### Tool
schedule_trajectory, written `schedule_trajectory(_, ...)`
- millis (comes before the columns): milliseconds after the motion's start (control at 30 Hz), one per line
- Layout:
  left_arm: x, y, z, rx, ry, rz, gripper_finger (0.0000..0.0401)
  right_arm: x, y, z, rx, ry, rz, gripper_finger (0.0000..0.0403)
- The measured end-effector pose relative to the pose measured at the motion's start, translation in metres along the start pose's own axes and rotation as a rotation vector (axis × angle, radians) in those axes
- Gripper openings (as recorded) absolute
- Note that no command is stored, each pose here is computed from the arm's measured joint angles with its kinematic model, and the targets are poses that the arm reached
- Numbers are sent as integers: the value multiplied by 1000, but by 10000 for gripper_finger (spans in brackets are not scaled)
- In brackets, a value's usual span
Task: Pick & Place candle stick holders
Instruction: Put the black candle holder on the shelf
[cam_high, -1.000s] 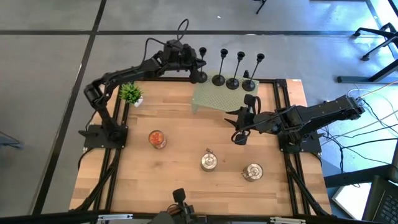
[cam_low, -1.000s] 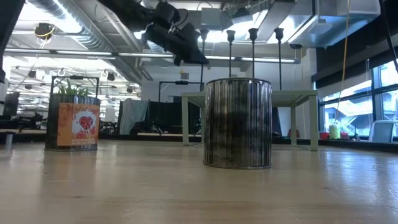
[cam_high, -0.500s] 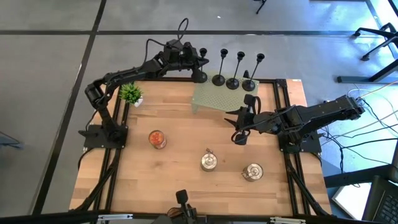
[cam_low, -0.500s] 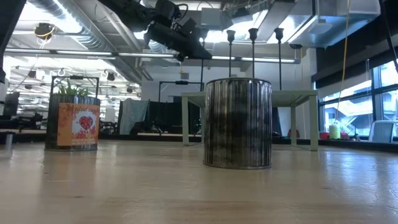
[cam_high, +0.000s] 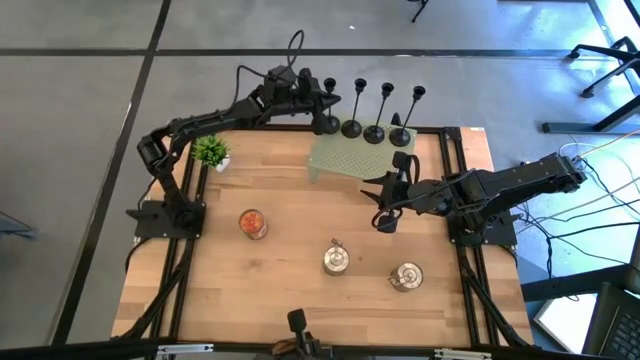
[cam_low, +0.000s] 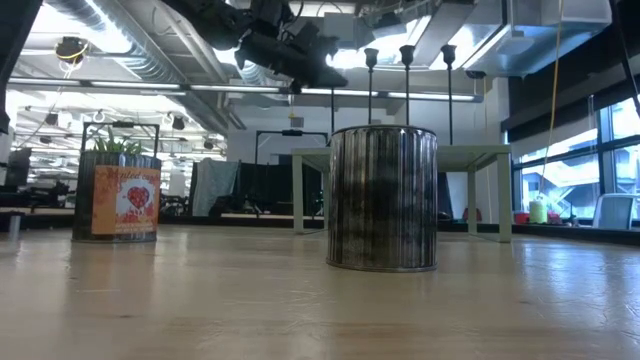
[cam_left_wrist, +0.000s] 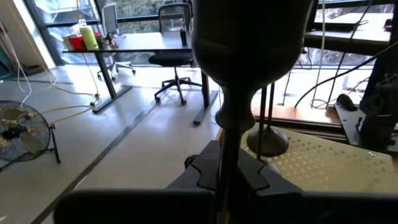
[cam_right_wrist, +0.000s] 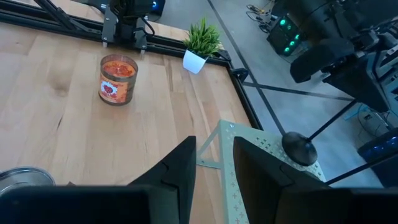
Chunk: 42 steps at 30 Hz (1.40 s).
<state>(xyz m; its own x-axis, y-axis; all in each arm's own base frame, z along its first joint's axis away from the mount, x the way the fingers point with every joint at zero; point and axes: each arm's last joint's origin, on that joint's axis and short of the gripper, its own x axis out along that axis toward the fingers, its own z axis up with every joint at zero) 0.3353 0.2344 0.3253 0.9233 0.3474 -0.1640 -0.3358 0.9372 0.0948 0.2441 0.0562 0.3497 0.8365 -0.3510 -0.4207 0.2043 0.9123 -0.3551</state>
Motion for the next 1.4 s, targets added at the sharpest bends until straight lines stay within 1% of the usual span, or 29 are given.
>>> schedule_trajectory(433, 1, 0, -1, 0, 1, 1, 7, 0, 0, 0, 0, 0, 0, 110)
schedule_trajectory(600, 6, 5, -10, -3, 25, 36, 7, 0, 0, 0, 0, 0, 2, 110)
schedule_trajectory(833, 12, 7, -12, 7, -13, 48, 7, 0, 0, 0, 0, 0, 2, 110)
schedule_trajectory(1067, 12, 7, -11, 8, -18, 49, 8, 0, 0, 0, -1, 1, 2, 110)
schedule_trajectory(1233, 12, 7, -13, 0, 3, 46, 17, 0, 0, 0, -1, 2, 2, 110)
schedule_trajectory(1400, 12, 7, -13, -47, 3, 48, 34, 0, 0, 0, -1, 2, 1, 110)
